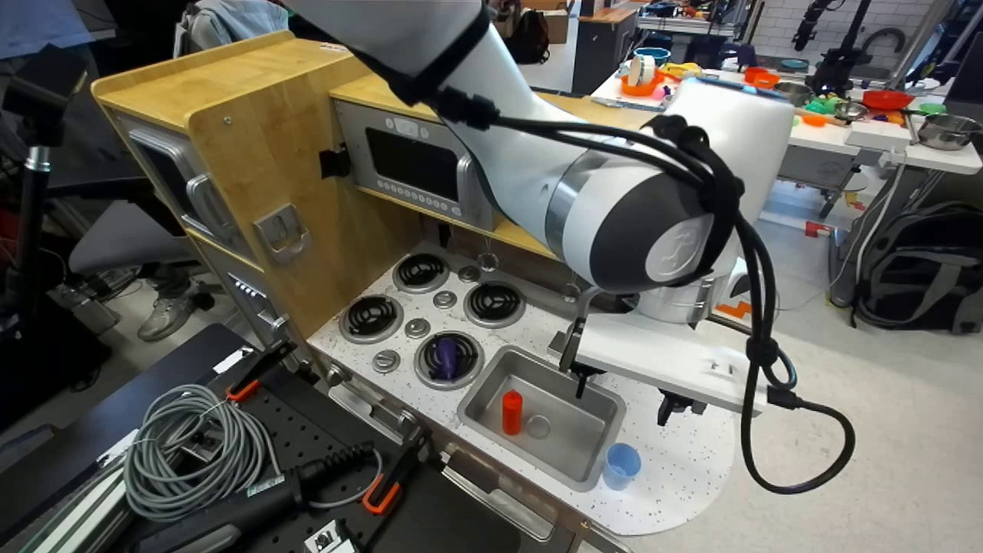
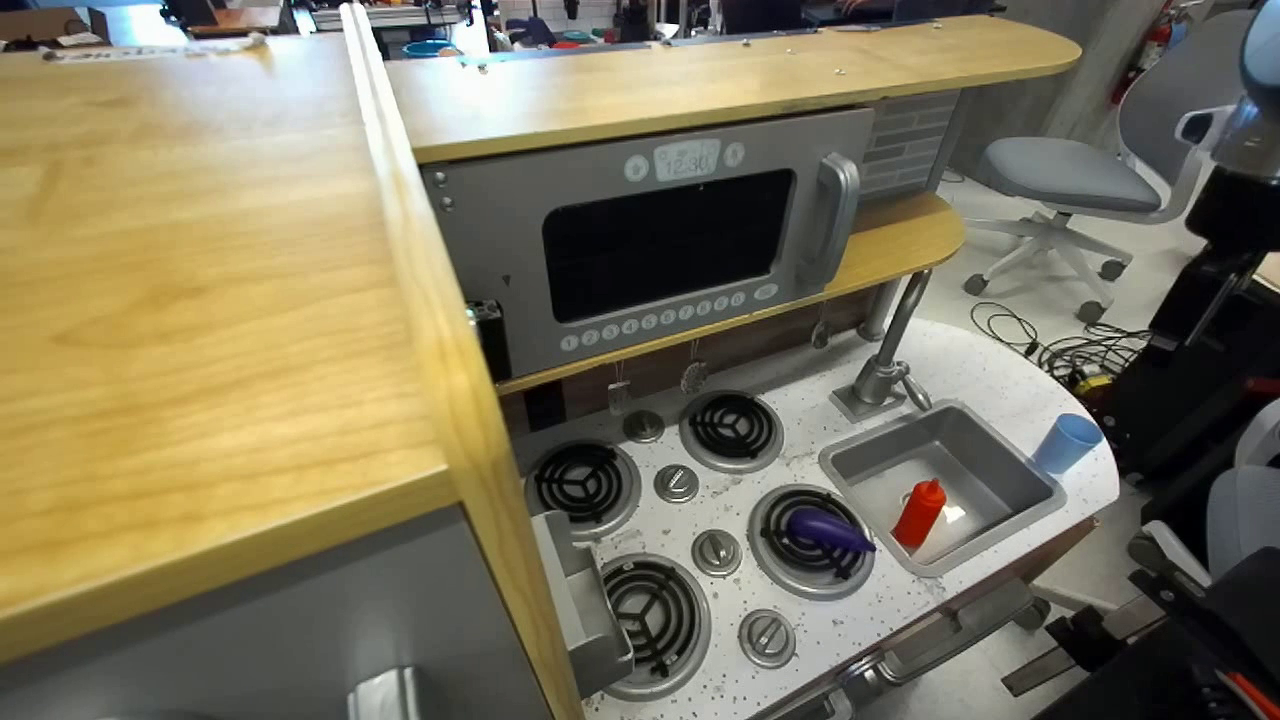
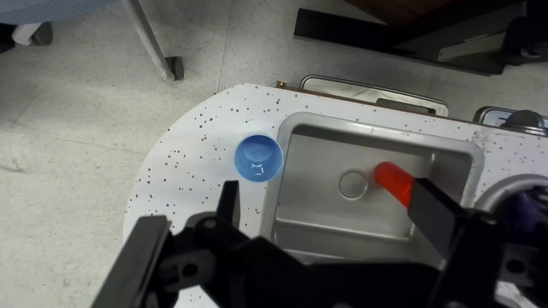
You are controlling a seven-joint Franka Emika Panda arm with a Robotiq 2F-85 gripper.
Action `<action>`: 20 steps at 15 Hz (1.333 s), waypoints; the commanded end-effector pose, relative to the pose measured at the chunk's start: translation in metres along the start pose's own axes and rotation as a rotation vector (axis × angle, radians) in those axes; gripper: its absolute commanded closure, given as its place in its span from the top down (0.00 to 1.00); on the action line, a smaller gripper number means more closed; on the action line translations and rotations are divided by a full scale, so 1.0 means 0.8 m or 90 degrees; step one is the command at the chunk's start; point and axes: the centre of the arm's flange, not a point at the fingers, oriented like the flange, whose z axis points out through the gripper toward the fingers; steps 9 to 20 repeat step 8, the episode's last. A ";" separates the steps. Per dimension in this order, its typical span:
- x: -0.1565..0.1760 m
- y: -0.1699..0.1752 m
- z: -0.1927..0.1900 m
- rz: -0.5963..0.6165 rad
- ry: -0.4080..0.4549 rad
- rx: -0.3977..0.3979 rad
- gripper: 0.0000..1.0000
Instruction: Move the cup slightly down on the sink counter
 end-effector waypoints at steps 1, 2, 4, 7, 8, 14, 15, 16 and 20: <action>-0.053 -0.025 -0.056 0.061 0.081 0.029 1.00; -0.063 -0.027 -0.067 0.078 0.094 0.031 1.00; -0.082 -0.026 -0.080 0.064 0.074 0.019 1.00; -0.064 -0.014 -0.073 0.073 0.070 0.022 1.00; -0.067 -0.016 -0.074 0.073 0.070 0.023 1.00; -0.067 -0.016 -0.074 0.073 0.070 0.023 1.00; -0.067 -0.016 -0.074 0.073 0.070 0.023 1.00; -0.067 -0.016 -0.074 0.073 0.070 0.023 1.00; -0.067 -0.016 -0.074 0.073 0.070 0.023 1.00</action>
